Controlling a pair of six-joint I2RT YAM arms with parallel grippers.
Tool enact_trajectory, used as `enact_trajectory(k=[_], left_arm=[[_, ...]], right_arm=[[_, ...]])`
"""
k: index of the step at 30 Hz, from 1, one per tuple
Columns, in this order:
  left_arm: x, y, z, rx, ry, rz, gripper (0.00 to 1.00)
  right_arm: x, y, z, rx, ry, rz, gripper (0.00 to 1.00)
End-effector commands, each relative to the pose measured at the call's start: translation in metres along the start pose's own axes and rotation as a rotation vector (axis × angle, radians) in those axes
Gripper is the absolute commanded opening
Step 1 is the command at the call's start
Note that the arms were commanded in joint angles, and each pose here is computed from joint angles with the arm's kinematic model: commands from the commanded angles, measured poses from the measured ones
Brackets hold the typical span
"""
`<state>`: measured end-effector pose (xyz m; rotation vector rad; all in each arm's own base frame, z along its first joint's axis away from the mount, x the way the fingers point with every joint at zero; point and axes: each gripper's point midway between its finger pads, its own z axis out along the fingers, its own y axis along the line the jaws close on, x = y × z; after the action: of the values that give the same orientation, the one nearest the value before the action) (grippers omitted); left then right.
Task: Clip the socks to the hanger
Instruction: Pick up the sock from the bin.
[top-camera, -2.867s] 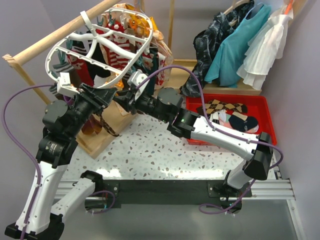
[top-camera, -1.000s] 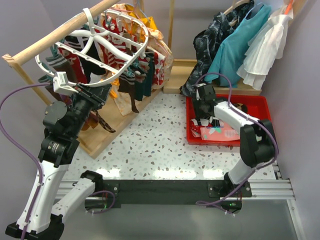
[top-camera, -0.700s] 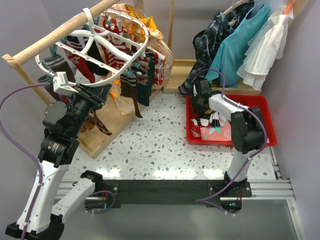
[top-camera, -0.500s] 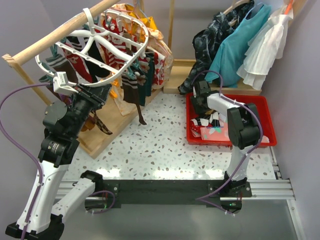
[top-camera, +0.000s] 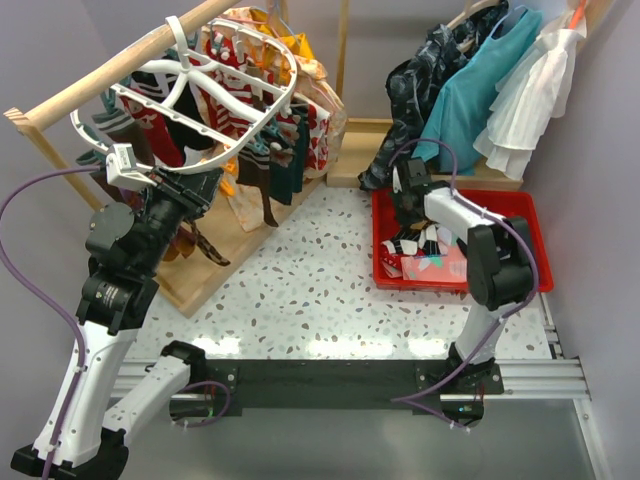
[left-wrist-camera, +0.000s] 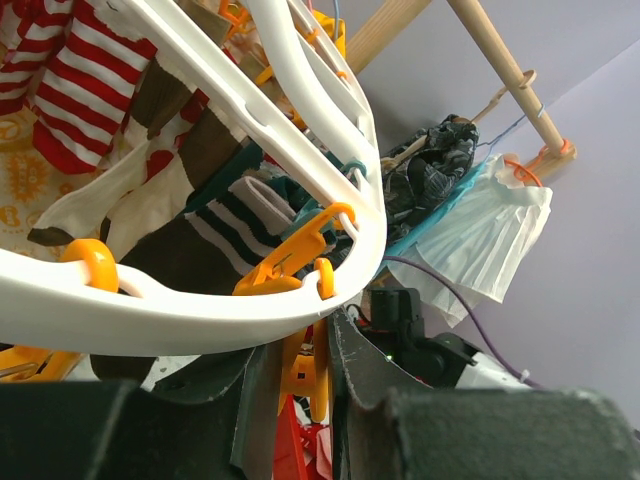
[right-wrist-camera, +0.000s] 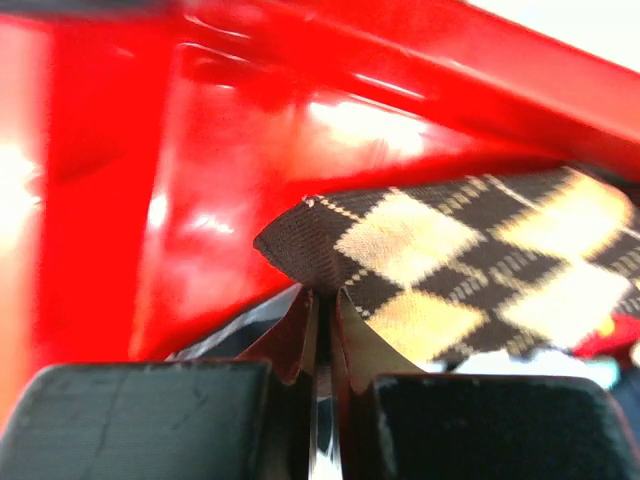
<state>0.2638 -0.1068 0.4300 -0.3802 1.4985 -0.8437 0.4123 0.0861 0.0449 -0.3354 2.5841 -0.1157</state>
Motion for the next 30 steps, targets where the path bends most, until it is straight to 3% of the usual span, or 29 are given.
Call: enact_trajectory(k=[1,6,12,15,21,22,30], left_arm=[[-0.019,-0.009,0.001,0.032,-0.081,0.013,0.17],[-0.02,-0.011,0.001,0.038,-0.081,0.014,0.16],[-0.019,-0.014,-0.001,0.052,-0.074,0.012,0.16],[-0.019,-0.014,-0.001,0.055,-0.072,0.012,0.16],[-0.015,-0.014,-0.001,0.061,-0.058,0.008,0.16],[-0.015,-0.014,-0.002,0.061,-0.058,0.007,0.16],[-0.016,-0.015,-0.002,0.064,-0.061,0.006,0.16]], right_arm=[[-0.03,0.006,-0.054,-0.073,-0.135,0.077,0.0],[-0.053,0.012,-0.104,-0.152,-0.253,0.114,0.0],[-0.05,0.031,-0.134,-0.276,-0.275,0.166,0.0],[-0.03,0.042,-0.128,-0.324,-0.23,0.211,0.01],[0.03,0.053,-0.092,-0.336,-0.079,0.228,0.12],[0.034,0.052,-0.088,-0.32,-0.066,0.222,0.18],[0.042,0.038,-0.08,-0.241,-0.066,0.198,0.3]])
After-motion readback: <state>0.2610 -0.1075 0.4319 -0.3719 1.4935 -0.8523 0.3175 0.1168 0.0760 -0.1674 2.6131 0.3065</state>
